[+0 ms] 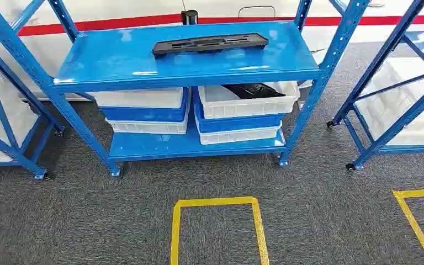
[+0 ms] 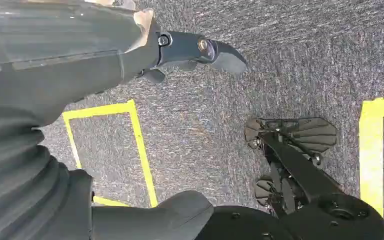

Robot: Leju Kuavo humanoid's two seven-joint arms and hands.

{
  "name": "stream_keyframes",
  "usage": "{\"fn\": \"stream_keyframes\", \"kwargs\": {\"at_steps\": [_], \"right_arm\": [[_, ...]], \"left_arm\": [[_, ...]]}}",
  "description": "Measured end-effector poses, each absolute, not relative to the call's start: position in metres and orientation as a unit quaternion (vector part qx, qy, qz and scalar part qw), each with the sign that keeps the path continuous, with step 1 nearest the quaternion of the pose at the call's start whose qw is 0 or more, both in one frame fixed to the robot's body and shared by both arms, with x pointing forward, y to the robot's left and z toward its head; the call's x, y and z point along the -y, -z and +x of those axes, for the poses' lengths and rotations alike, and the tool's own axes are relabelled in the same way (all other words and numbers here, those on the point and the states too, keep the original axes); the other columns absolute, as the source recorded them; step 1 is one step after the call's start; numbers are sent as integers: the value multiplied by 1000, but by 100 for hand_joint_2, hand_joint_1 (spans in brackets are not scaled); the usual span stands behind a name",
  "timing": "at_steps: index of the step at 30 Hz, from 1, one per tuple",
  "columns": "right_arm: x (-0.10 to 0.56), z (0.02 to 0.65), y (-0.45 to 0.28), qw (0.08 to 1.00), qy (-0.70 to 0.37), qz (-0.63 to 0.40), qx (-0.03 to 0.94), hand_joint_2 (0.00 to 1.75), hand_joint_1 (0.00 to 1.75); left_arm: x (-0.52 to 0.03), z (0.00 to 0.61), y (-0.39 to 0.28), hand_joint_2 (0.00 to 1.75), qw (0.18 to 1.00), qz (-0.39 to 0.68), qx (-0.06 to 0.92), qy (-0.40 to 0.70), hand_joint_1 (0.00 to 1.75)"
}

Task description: Take the parts from the cabinet and place them on the table.

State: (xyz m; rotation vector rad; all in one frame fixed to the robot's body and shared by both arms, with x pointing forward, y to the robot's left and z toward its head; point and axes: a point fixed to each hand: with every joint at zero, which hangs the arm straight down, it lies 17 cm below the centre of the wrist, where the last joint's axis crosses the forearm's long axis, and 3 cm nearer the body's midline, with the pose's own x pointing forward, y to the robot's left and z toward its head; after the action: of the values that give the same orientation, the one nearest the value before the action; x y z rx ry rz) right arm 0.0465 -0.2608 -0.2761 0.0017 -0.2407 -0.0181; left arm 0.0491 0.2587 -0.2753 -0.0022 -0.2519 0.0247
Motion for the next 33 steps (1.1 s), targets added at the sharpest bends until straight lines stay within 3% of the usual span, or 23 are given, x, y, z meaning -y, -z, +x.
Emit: {"fn": "stream_keyframes", "kwargs": {"at_steps": [5,13,23,27,33], "right_arm": [[255,55,275,992,9,3,128,175,0],[229,134,259,976,-9,-6,218,175,0],[181,247,213,936,-40,-12,348,175,0],[162,335,151,870,-69,-58,485,175,0],[155,364,128,838,-145,-117,513,175,0]], "left_arm": [[-261,51,275,175,991,0,130,-19,0],[-282,83,267,175,976,22,205,-71,0],[-291,163,240,175,933,63,328,-136,0],[-315,231,191,175,851,134,468,-196,0],[-301,258,179,175,842,115,492,-192,0]]}}
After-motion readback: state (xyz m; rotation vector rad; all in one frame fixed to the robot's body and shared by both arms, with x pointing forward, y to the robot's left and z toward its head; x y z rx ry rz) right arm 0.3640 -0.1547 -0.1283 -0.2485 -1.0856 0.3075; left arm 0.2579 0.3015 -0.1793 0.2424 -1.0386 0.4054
